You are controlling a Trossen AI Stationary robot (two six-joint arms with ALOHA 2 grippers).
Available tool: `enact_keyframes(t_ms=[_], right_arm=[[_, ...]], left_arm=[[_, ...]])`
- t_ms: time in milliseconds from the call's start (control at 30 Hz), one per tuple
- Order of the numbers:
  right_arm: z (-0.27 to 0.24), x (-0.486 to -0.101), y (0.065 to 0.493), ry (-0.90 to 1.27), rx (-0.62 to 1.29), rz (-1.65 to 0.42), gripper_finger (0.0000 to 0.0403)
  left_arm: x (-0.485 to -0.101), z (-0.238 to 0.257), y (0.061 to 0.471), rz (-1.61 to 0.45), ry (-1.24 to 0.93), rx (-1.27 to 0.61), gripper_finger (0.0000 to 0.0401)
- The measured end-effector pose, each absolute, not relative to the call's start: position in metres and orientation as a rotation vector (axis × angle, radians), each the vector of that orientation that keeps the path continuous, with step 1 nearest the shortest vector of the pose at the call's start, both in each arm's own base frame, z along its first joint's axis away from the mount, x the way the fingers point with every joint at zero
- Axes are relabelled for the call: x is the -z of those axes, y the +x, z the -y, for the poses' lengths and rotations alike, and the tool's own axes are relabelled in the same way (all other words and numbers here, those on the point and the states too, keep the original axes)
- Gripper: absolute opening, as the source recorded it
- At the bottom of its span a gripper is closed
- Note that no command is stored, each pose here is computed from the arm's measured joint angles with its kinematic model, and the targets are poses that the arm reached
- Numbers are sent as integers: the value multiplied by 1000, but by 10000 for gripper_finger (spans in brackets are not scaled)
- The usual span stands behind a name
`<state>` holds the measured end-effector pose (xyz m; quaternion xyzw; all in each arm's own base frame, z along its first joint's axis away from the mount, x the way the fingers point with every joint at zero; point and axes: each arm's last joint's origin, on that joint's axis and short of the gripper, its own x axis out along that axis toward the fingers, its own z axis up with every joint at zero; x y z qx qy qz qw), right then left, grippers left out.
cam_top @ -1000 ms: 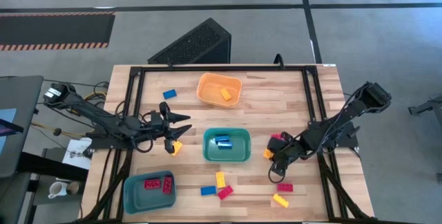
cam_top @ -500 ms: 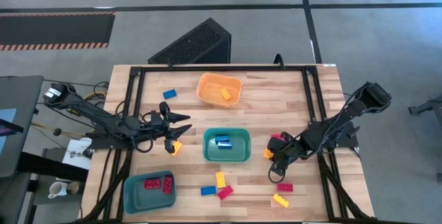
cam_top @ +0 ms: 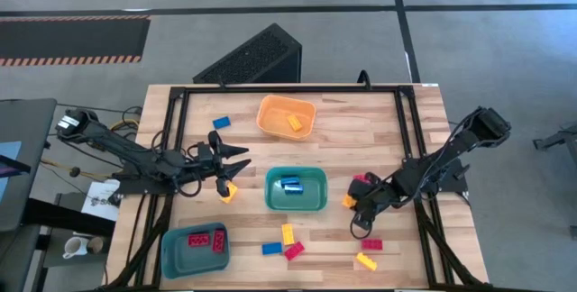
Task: Sort & place blocks by color
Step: Put the yellow game piece into the yellow bin
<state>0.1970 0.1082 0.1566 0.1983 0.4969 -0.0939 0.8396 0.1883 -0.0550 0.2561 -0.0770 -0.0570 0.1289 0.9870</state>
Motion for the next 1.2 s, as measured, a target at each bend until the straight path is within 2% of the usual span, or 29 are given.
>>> enact_keyframes(t_ms=[133, 333, 567, 700, 967, 1200], right_arm=[[-105, -180, 212, 385, 160, -997, 147], [-76, -231, 251, 200, 176, -804, 145], [8, -252, 287, 80, 337, -706, 146], [68, -252, 301, 146, 377, -665, 145], [146, -231, 323, 261, 408, -684, 195], [155, -232, 336, 289, 376, -713, 261]], left_arm=[[-255, 55, 189, 111, -153, -259, 146], [-256, 55, 189, 113, -154, -259, 146], [-256, 55, 189, 115, -153, -259, 146], [-256, 55, 189, 111, -140, -259, 146], [-255, 55, 189, 108, -125, -261, 146], [-255, 55, 189, 102, -101, -261, 146]])
